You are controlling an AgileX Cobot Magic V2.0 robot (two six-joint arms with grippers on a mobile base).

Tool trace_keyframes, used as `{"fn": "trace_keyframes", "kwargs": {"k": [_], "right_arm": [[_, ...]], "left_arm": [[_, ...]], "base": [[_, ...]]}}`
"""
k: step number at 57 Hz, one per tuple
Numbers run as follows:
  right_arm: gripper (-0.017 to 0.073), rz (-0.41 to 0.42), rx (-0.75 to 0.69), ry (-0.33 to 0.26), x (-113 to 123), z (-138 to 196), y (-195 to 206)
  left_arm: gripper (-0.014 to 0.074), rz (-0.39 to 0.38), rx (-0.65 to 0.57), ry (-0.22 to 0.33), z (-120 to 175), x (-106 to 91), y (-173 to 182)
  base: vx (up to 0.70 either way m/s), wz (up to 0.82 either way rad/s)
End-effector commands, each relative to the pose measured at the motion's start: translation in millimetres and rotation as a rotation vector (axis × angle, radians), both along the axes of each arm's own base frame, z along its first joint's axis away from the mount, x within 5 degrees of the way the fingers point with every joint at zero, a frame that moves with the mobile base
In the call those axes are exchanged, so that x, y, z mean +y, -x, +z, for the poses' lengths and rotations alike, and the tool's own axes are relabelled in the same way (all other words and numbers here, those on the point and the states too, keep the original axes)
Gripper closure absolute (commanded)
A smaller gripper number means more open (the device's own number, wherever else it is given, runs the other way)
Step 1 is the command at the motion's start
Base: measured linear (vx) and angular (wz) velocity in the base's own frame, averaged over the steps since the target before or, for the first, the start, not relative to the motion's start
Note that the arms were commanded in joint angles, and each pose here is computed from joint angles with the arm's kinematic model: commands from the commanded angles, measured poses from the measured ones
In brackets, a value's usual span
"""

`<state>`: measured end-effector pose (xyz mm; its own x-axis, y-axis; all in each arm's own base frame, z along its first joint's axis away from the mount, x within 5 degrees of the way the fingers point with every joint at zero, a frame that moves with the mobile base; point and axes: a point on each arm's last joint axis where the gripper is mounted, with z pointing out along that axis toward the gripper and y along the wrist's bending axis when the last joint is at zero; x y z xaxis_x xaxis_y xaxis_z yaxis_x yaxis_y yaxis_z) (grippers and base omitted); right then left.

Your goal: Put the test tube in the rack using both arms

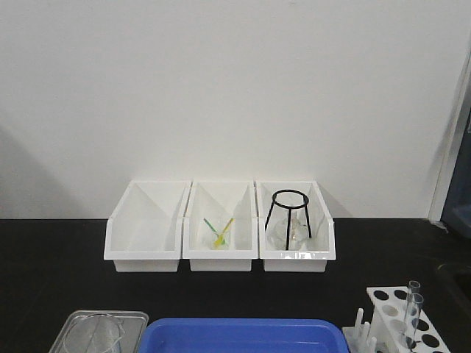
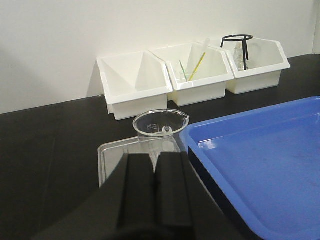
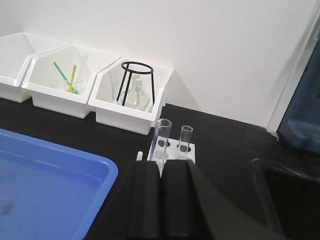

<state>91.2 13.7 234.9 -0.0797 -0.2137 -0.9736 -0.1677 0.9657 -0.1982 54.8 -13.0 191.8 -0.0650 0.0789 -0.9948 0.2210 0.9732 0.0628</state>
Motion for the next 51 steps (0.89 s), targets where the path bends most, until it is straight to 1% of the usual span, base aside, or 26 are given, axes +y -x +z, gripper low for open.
{"fn": "trace_keyframes", "kwargs": {"k": [1,5,8,12,17,21,26,35,51], "right_arm": [[0.057,-0.002,-0.161,-0.068,-1,-3,5],[0.057,-0.046,-0.161,-0.109,-5,-20,12],[0.057,-0.078,-0.156,-0.127,-8,-29,17],[0.057,-0.118,-0.132,-0.123,-11,-35,22],[0.057,-0.153,-0.103,-0.101,-14,-40,29],[0.057,-0.159,-0.099,-0.068,-14,-43,34],[0.057,-0.16,-0.069,-0.042,-15,-46,34],[0.057,-0.16,-0.074,-0.053,-14,-46,34],[0.057,-0.162,-0.074,-0.053,-15,-46,34]], "left_arm": [[0.0601,0.01,-0.099,0.033,15,1.1,1],[0.0601,0.01,-0.099,0.033,15,1.1,1],[0.0601,0.01,-0.099,0.033,15,1.1,1],[0.0601,0.01,-0.099,0.033,15,1.1,1],[0.0601,0.01,-0.099,0.033,15,1.1,1],[0.0601,0.01,-0.099,0.033,15,1.1,1],[0.0601,0.01,-0.101,0.033,15,1.1,1],[0.0601,0.01,-0.1,0.033,15,1.1,1],[0.0601,0.01,-0.1,0.033,15,1.1,1]], "base": [[0.0,0.0],[0.0,0.0],[0.0,0.0],[0.0,0.0],[0.0,0.0],[0.0,0.0],[0.0,0.0],[0.0,0.0],[0.0,0.0]]}}
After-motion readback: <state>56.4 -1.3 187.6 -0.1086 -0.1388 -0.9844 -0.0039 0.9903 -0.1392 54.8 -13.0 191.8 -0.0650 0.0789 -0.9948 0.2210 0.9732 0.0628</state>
